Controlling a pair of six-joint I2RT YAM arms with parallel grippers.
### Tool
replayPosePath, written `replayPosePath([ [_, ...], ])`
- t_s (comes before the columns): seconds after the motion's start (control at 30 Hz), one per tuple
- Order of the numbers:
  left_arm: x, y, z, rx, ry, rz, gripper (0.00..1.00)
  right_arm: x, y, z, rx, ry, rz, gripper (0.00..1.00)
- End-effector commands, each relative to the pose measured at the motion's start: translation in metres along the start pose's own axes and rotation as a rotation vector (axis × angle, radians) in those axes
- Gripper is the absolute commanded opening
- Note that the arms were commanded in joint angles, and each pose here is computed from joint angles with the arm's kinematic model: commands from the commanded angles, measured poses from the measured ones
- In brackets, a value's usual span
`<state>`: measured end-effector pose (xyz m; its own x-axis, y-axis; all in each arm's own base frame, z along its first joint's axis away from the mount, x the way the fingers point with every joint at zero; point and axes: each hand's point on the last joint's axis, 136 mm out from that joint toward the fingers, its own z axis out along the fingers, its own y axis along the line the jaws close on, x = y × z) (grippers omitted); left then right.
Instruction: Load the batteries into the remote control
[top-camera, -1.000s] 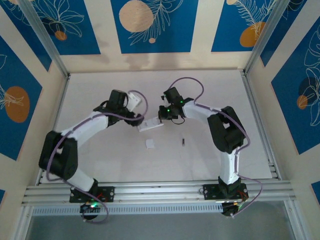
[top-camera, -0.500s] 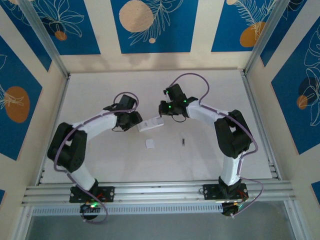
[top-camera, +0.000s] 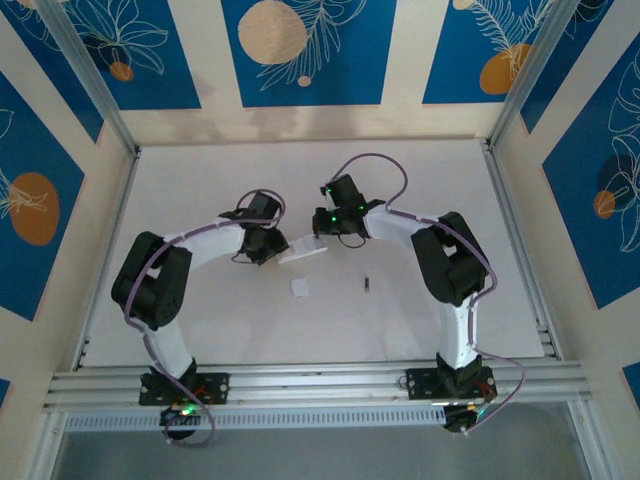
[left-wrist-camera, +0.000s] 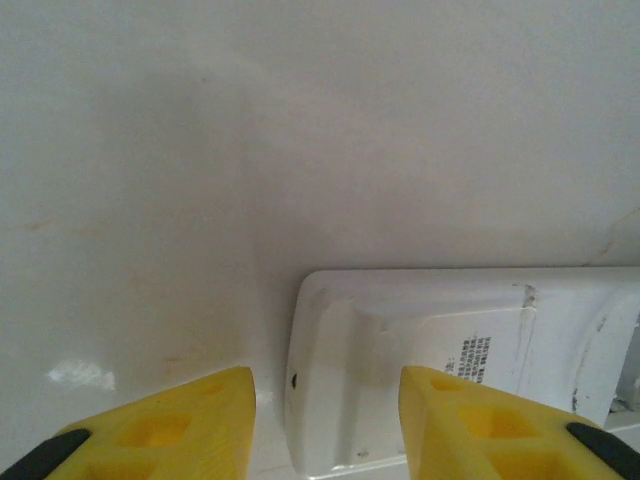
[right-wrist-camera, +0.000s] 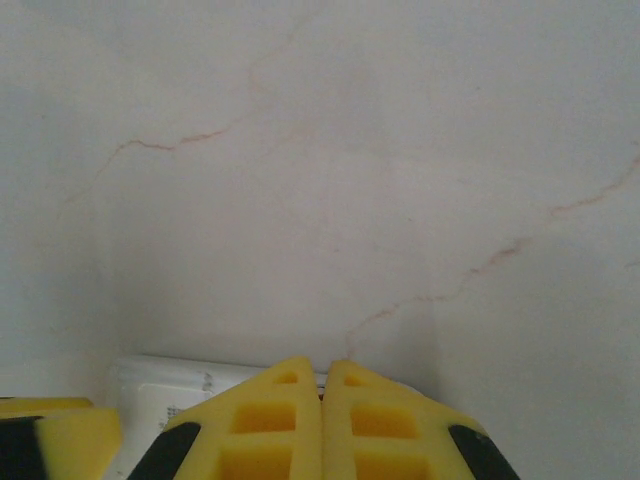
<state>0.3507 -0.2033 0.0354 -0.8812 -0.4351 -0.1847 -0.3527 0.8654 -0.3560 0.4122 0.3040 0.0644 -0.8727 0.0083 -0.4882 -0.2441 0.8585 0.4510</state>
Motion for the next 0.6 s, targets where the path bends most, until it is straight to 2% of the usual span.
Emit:
replayPosePath([
  [0.0, 0.007, -0.007, 0.006, 0.009, 0.046, 0.073, 0.39, 0.005, 0.004, 0.008, -0.025, -0.008, -0.020, 0.05],
  [0.2, 0.006, -0.005, 0.013, -0.005, 0.044, 0.126, 0.27, 0.009, -0.002, 0.010, 0.000, -0.009, -0.019, 0.05],
  [0.37, 0.001, -0.007, 0.012, -0.027, 0.043, 0.227, 0.25, 0.013, -0.007, 0.006, 0.021, -0.021, -0.029, 0.05],
  [0.57, 0.003, -0.009, 0.016, -0.015, 0.059, 0.244, 0.26, 0.019, -0.006, 0.007, 0.022, -0.036, -0.021, 0.05],
])
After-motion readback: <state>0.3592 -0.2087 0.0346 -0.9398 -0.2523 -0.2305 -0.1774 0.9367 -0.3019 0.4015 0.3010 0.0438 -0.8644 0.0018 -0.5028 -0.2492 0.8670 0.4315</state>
